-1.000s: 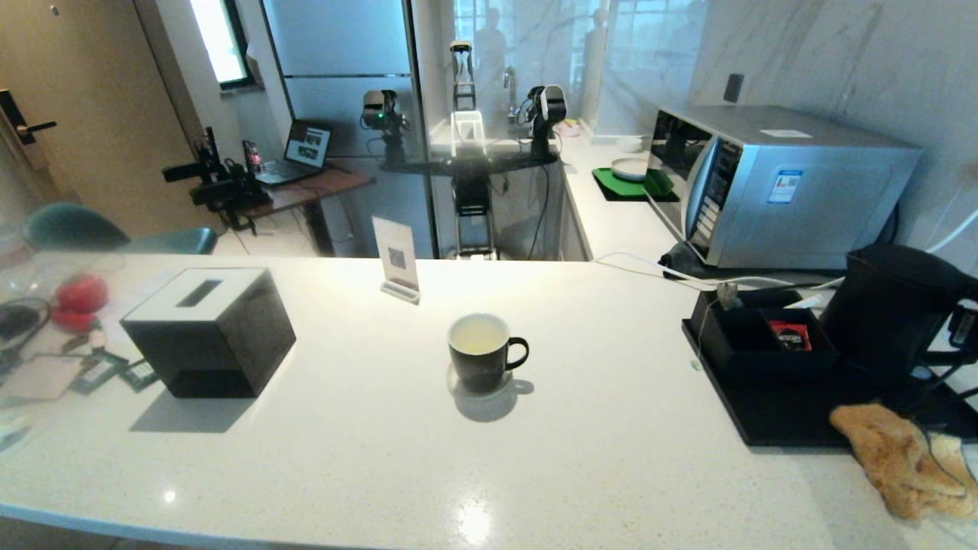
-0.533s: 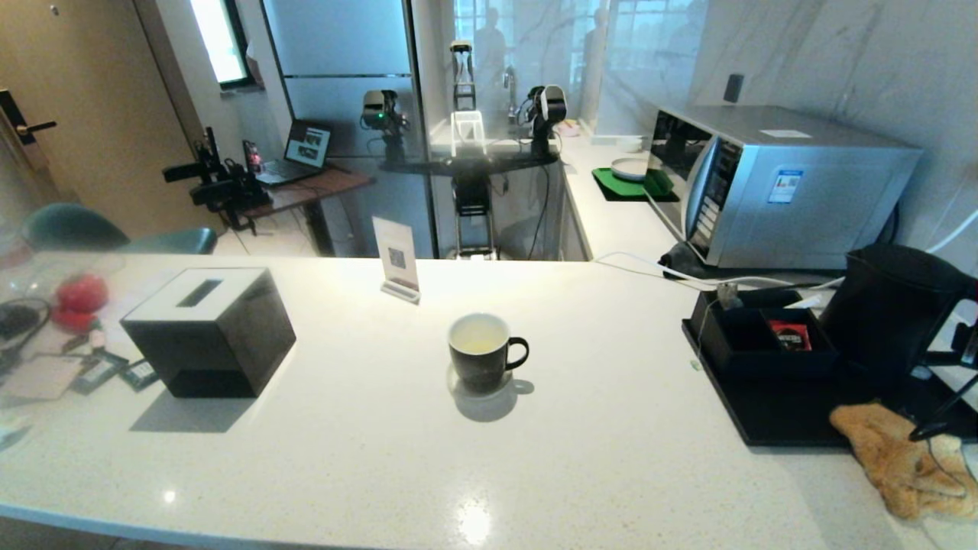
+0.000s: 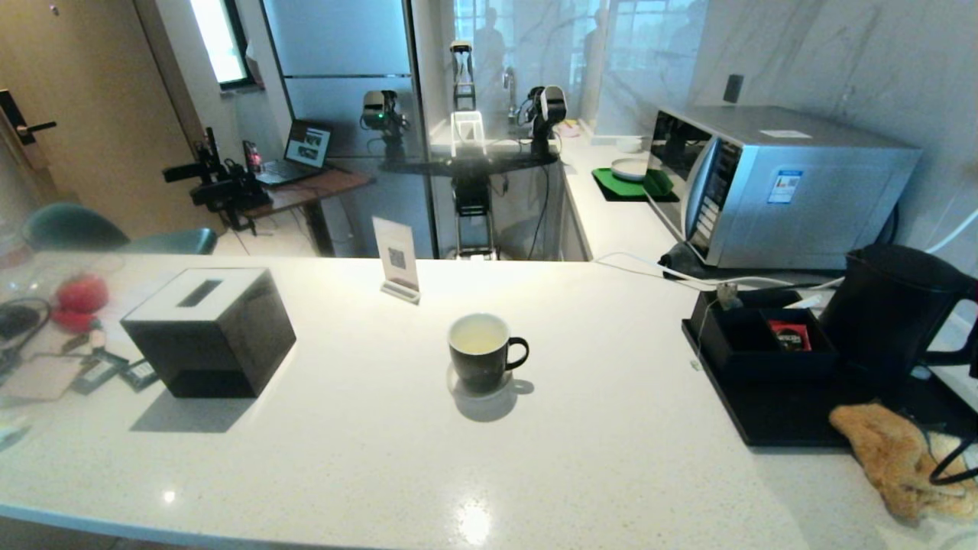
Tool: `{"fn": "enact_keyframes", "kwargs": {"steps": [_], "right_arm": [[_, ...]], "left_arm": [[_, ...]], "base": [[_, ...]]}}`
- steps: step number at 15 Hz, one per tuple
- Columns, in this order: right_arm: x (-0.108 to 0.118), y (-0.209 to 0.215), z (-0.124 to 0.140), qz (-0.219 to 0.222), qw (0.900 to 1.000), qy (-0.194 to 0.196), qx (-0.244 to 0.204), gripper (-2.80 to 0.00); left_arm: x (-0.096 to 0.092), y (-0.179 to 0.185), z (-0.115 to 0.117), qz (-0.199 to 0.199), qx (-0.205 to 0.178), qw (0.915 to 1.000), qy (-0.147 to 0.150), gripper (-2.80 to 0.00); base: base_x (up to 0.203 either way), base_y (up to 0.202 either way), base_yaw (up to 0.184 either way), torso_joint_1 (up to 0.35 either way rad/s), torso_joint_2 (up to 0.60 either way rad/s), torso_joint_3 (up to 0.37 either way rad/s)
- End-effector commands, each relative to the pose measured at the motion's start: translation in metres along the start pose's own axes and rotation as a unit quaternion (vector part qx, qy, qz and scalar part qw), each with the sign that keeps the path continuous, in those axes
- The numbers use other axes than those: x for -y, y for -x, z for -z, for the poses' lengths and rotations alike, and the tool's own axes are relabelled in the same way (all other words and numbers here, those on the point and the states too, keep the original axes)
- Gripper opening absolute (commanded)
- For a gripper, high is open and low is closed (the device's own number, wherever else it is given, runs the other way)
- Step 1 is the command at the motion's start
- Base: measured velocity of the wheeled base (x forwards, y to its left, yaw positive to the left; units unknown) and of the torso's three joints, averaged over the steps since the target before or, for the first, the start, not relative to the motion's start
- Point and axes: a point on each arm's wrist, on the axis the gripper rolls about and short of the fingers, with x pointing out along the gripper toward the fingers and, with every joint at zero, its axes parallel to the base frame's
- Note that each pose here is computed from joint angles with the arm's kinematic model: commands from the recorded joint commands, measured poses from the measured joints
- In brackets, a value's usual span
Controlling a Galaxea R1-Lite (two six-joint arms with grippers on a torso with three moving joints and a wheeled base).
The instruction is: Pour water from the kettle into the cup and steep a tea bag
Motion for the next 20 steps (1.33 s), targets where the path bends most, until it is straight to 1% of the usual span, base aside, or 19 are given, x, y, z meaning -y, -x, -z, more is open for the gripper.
{"fn": "enact_keyframes", "kwargs": {"steps": [1,4,5,12,16,20], "right_arm": [[0.004,0.017,-0.004,0.001,1.0,0.0,0.009,0.0],[0.008,0.032,-0.004,0.001,1.0,0.001,0.007,0.0],[0.009,0.037,-0.003,0.001,1.0,0.002,0.006,-2.8],[0.017,0.074,0.001,-0.003,1.0,0.002,0.002,-2.8],[0.021,0.095,-0.002,-0.037,0.999,0.0,0.016,-2.8],[0.026,0.125,-0.008,-0.072,0.997,0.0,0.029,-2.8]], "left_arm": [[0.0,0.0,0.0,0.0,-0.001,1.0,0.0,-2.8],[0.0,0.0,0.0,0.0,-0.001,1.0,0.0,-2.8],[0.0,0.0,0.0,0.0,-0.001,1.0,0.0,-2.8],[0.0,0.0,0.0,-0.001,-0.001,1.0,0.0,-2.8],[0.0,0.0,0.0,0.0,-0.001,1.0,0.0,-2.8],[0.0,0.0,0.0,-0.001,-0.001,1.0,0.0,-2.8]], "base": [[0.0,0.0,0.0,0.0,0.0,0.0],[0.0,0.0,0.0,0.0,0.0,0.0],[0.0,0.0,0.0,0.0,0.0,0.0],[0.0,0.0,0.0,0.0,0.0,0.0],[0.0,0.0,0.0,0.0,0.0,0.0],[0.0,0.0,0.0,0.0,0.0,0.0]]}}
